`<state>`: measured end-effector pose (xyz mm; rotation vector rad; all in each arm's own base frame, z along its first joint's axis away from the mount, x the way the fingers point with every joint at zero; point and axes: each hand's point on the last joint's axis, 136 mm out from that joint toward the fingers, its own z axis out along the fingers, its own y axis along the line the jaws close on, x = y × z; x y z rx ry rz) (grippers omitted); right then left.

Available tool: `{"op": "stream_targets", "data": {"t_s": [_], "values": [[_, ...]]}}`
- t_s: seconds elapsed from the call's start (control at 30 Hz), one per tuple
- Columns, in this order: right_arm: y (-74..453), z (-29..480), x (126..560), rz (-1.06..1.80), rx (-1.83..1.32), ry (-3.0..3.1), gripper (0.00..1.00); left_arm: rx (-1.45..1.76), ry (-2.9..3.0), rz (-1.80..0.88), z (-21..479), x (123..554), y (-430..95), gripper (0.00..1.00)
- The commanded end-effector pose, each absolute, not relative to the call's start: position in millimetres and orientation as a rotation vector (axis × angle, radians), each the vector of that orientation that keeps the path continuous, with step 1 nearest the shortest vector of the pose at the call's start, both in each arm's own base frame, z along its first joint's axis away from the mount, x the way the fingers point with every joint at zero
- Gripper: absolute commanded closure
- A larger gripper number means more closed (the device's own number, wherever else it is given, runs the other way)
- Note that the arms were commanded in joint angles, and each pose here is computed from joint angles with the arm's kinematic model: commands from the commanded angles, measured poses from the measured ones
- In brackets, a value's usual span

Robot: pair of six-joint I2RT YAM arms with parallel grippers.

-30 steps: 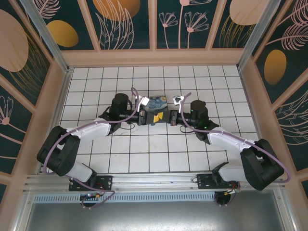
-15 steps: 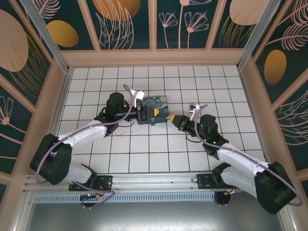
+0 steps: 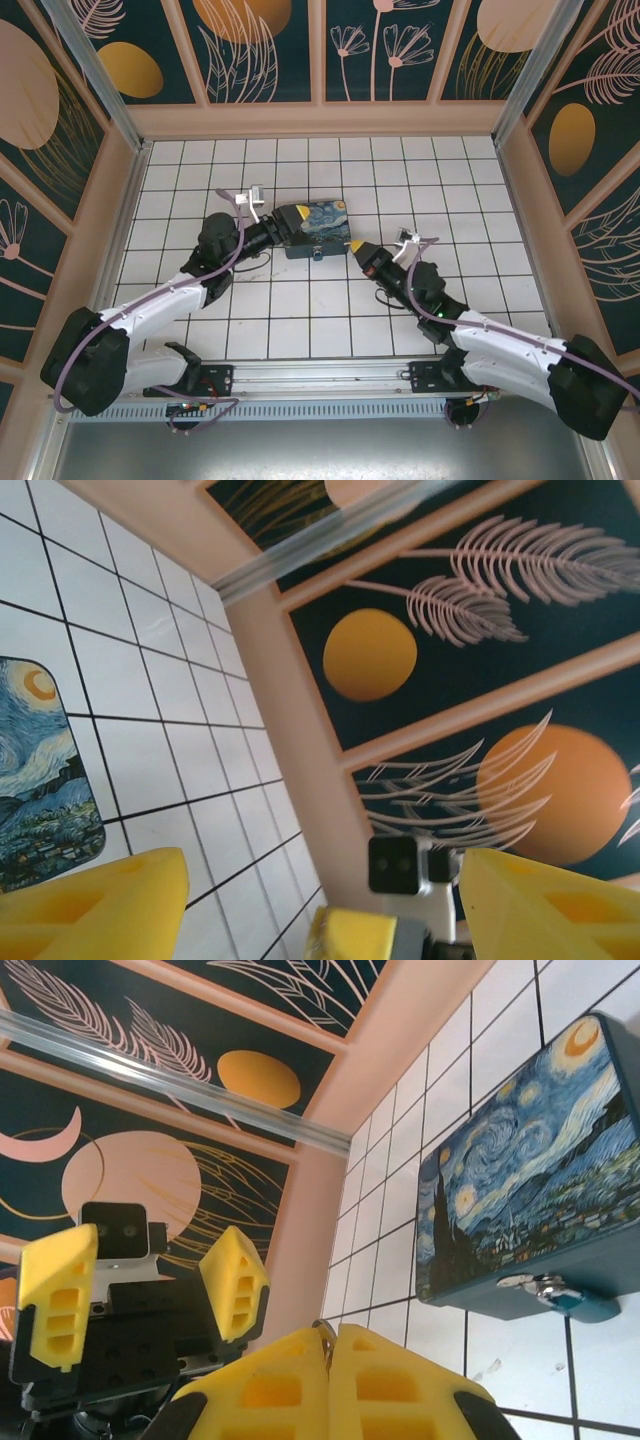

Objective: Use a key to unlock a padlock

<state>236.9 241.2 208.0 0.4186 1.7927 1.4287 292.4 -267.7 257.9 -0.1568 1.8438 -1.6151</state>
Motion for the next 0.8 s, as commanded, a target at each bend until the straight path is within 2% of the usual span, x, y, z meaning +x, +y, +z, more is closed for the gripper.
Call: {"op": "stream_targets", "data": {"t_s": [0.0,0.33,0.77], "values": [[246.7,246.4,247.6,1.486,0.507,1.63,1.0,-0.304,1.699,-1.739,283.0,294.0,-256.1,0.29],[298.0,261.7,258.3,1.56,0.55,1.589,1.0,-0.417,1.646,-1.813,278.6,292.0,-247.0,0.43],[338.9,265.2,268.6,1.614,0.532,1.593,1.0,-0.43,1.668,-1.812,266.2,290.3,-246.8,0.52]]}}
